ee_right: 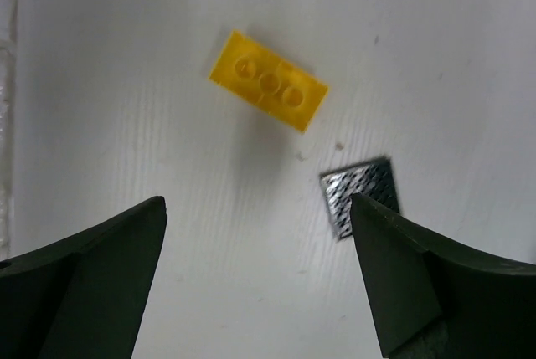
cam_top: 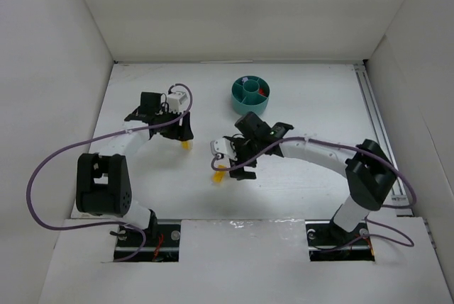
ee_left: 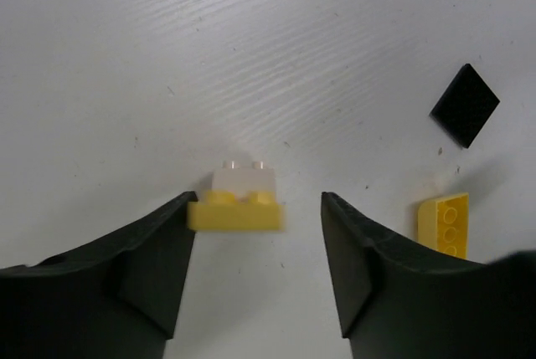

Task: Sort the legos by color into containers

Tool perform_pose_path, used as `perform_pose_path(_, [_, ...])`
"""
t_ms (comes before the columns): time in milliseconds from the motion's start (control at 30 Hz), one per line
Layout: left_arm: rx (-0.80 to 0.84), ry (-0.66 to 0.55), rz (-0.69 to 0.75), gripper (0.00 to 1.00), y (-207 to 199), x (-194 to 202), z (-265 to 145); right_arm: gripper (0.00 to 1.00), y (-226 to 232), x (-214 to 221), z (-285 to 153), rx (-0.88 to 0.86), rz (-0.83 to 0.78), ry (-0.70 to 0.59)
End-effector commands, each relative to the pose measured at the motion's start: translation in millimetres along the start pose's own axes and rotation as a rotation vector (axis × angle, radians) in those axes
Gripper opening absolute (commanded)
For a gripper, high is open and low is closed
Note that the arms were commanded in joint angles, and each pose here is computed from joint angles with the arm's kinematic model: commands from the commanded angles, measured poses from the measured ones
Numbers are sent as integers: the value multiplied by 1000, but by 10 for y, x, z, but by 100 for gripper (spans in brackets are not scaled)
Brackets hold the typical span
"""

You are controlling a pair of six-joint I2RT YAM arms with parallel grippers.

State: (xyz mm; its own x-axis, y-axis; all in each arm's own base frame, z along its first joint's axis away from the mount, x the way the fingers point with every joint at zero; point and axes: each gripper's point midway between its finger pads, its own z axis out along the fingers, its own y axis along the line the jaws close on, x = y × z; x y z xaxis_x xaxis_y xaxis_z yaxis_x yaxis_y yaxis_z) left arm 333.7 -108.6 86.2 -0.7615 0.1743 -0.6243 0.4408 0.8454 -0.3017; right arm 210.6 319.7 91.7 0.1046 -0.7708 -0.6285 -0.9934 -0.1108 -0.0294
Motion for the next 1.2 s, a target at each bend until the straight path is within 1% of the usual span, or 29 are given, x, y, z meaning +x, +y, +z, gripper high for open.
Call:
perform_pose_path(0, [50,-9,22,59,-80,27,-37,95,-336,-439,146,108,-365,-104])
perform_pose_path(67, [37,-38,25,68,-55,-35,-114,95,-378,-608,286,76,-450,-116])
perform_pose_path(167, [45,-82,12,77,-40,-103,-218,95,-470,-693,393,70,-560,-109])
perform_pose_path(200, [33,-107,15,82,-19,-153,-289,95,-470,-650,475,41,-622,-97])
perform_pose_path(233, [36,-122,7,84,-23,-180,-329,95,-454,-604,499,16,-639,-78])
perform_pose_path(267, [40,-136,6,85,-21,-205,-368,95,-414,-611,527,-17,-663,-88])
perform_pose_path(300, [32,-164,-10,88,23,-250,-454,94,-438,-601,565,-36,-726,-75])
perform_pose_path(333, [42,-172,-19,91,25,-235,-482,94,-377,-541,578,-77,-737,-63])
perform_pose_path(367, [47,-179,-39,98,47,-240,-504,94,-360,-503,564,-98,-747,-66])
perform_pose_path(400, [51,-204,-39,100,67,-284,-557,93,-372,-519,559,-112,-769,-60])
perform_pose_path(433, [48,-220,-61,100,147,-290,-609,93,-319,-395,535,-166,-783,-37])
perform_pose_path(467, [69,-231,-78,100,143,-299,-639,93,-282,-338,547,-198,-791,-24])
perform_pose_path(500, [62,-238,-105,100,219,-282,-688,93,-279,-282,523,-217,-819,-15])
perform_pose_path(600, [73,-261,-157,100,282,-291,-762,91,-236,-134,489,-261,-831,-4])
perform_pose_path(700, [58,-300,-163,100,351,-330,-844,91,-199,-71,514,-290,-838,4])
perform_pose_path(900, [27,-337,-79,100,294,-393,-999,91,-251,-55,618,-308,-835,10])
perform_pose_path(967, [11,-344,-87,100,285,-381,-1028,91,-236,-91,635,-316,-841,9])
perform_pose_path(1033, [4,-366,-123,100,250,-359,-1051,91,-231,-40,696,-337,-827,18])
perform_pose_path(1100, [-2,-405,-109,100,191,-390,-1129,91,-268,-83,698,-332,-831,16])
perform_pose_path(1133, [-7,-439,-97,100,179,-443,-1164,90,-261,-51,729,-341,-825,20])
perform_pose_path(1167, [-13,-444,-124,100,177,-407,-1157,88,-270,-76,711,-340,-826,19])
